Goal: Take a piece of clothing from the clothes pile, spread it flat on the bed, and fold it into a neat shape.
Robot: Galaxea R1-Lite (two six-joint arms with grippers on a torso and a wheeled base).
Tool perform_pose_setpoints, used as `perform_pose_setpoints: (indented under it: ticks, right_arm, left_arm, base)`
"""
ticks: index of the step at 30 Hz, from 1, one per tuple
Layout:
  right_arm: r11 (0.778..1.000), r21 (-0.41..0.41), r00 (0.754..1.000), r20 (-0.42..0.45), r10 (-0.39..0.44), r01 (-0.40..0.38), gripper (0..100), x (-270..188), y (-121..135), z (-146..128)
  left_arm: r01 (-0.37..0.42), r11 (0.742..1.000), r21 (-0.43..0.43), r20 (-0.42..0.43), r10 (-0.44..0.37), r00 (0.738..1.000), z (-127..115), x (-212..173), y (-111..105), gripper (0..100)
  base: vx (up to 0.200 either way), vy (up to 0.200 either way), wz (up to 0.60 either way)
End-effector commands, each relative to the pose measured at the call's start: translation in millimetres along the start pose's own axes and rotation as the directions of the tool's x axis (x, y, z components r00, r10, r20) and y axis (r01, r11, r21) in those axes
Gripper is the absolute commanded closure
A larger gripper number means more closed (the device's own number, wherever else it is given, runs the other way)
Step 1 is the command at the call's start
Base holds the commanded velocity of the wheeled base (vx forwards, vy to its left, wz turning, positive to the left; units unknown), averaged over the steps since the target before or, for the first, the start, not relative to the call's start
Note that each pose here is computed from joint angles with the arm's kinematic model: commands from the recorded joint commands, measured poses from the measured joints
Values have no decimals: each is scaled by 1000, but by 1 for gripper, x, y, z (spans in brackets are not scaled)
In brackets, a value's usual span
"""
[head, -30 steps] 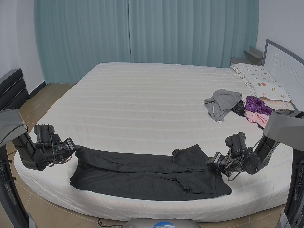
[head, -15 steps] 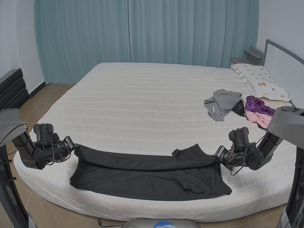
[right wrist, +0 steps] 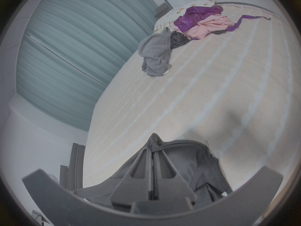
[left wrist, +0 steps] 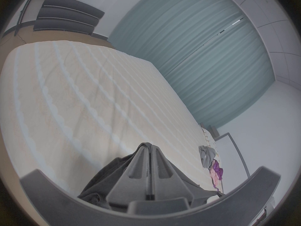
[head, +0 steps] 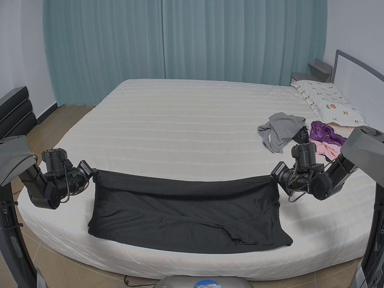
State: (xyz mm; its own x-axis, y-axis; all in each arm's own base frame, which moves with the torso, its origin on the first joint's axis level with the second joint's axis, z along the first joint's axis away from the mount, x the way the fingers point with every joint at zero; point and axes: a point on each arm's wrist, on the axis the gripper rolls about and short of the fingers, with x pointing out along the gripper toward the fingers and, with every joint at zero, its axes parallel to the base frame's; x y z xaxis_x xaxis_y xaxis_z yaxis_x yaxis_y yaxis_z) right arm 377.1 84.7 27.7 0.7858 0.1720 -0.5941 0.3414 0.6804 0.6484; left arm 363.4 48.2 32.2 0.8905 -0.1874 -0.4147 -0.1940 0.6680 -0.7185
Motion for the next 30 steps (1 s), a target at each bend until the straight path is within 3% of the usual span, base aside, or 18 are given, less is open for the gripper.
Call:
perform_pose_setpoints:
  ticks: [1, 7, 21, 30]
  right_arm:
    - [1000, 2, 999, 33, 21, -21, 100, 18, 6, 7]
    - [999, 1, 999, 39, 33, -34, 100, 25, 8, 8]
    - [1000, -1, 999, 34, 26, -26, 100, 20, 6, 6]
    - [999, -7, 998, -40, -38, 37, 100, -1, -14, -11]
  left_arm:
    - [-33, 999, -23, 20, 34, 999, -3, 23, 8, 100]
    - [-43, 996, -73, 31, 46, 998, -2, 27, 8, 100]
    - [-116, 988, -100, -58, 111, 992, -8, 21, 10, 100]
    - [-179, 980, -86, -198, 159, 967, -13, -7, 6, 100]
  base:
    - [0, 0, 0]
    - [0, 0, 0]
    - [0, 0, 0]
    - [0, 0, 0]
